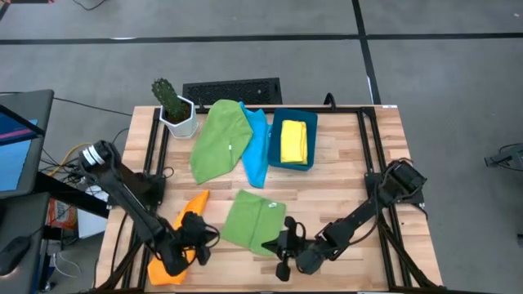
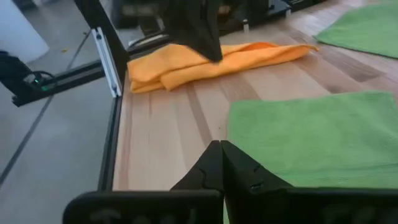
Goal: Fold microfiber towels
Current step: Fold the right green towel
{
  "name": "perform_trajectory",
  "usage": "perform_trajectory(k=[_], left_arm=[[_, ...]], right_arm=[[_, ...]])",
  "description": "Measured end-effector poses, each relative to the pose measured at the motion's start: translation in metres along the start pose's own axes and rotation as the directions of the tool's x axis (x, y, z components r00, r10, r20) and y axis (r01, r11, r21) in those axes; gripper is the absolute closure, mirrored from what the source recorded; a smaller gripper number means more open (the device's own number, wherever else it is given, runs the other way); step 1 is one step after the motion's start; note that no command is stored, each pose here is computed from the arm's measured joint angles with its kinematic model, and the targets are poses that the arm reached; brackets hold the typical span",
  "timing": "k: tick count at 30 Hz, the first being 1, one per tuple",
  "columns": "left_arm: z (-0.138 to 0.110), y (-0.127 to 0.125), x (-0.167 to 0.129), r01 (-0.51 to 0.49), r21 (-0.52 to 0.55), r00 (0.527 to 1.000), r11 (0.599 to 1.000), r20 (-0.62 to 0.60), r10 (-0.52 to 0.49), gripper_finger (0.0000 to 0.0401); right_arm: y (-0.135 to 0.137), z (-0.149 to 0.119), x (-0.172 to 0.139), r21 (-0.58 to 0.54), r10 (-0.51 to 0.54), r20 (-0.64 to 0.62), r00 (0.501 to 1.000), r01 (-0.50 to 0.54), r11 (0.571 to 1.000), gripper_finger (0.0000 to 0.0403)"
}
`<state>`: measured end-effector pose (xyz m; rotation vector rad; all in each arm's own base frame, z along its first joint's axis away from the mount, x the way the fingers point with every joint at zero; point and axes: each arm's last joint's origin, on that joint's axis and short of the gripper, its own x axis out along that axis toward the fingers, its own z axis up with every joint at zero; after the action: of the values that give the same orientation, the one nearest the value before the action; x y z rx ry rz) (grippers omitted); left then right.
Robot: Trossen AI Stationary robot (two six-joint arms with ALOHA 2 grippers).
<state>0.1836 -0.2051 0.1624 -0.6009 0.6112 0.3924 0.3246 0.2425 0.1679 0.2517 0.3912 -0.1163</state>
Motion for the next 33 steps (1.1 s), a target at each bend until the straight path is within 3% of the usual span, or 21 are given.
perform_trajectory(k=[4, 9, 12, 16, 22, 28, 33], left_arm=[[-0.023, 0.007, 0.020, -0.074, 0.020, 0.997, 0.997, -0.035, 0.074, 0.0396], [-0.027, 0.012, 0.038, -0.125, 0.000, 0.992, 0.992, -0.009, 0.125, 0.0360], [-0.024, 0.008, 0.041, -0.100, -0.029, 0.994, 0.995, 0.032, 0.100, 0.0326], [-0.022, 0.001, 0.046, -0.044, 0.028, 0.999, 0.999, 0.001, 0.044, 0.0279], [-0.028, 0.007, 0.062, -0.096, 0.030, 0.995, 0.995, -0.027, 0.096, 0.0237], [-0.027, 0.009, 0.068, -0.110, -0.044, 0.994, 0.993, -0.023, 0.109, 0.0243], [-0.028, 0.007, 0.068, -0.090, -0.067, 0.995, 0.994, -0.045, 0.087, 0.0301]], right_arm=[[-0.001, -0.001, 0.000, -0.004, -0.007, -0.012, 1.000, 0.007, 1.000, 0.0368], [-0.001, -0.002, 0.000, 0.015, -0.008, -0.014, 1.000, 0.008, 1.000, 0.0367], [-0.001, -0.001, 0.000, 0.024, -0.004, -0.014, 1.000, 0.005, 1.000, 0.0371], [-0.001, -0.002, 0.000, 0.035, -0.008, -0.021, 1.000, 0.009, 0.999, 0.0378], [-0.002, -0.003, 0.000, 0.039, -0.012, -0.027, 1.000, 0.013, 0.999, 0.0377], [-0.001, -0.004, -0.001, 0.064, 0.007, -0.045, 0.999, -0.004, 0.998, 0.0371], [0.000, -0.005, -0.002, 0.061, 0.011, -0.047, 0.999, -0.008, 0.998, 0.0378]])
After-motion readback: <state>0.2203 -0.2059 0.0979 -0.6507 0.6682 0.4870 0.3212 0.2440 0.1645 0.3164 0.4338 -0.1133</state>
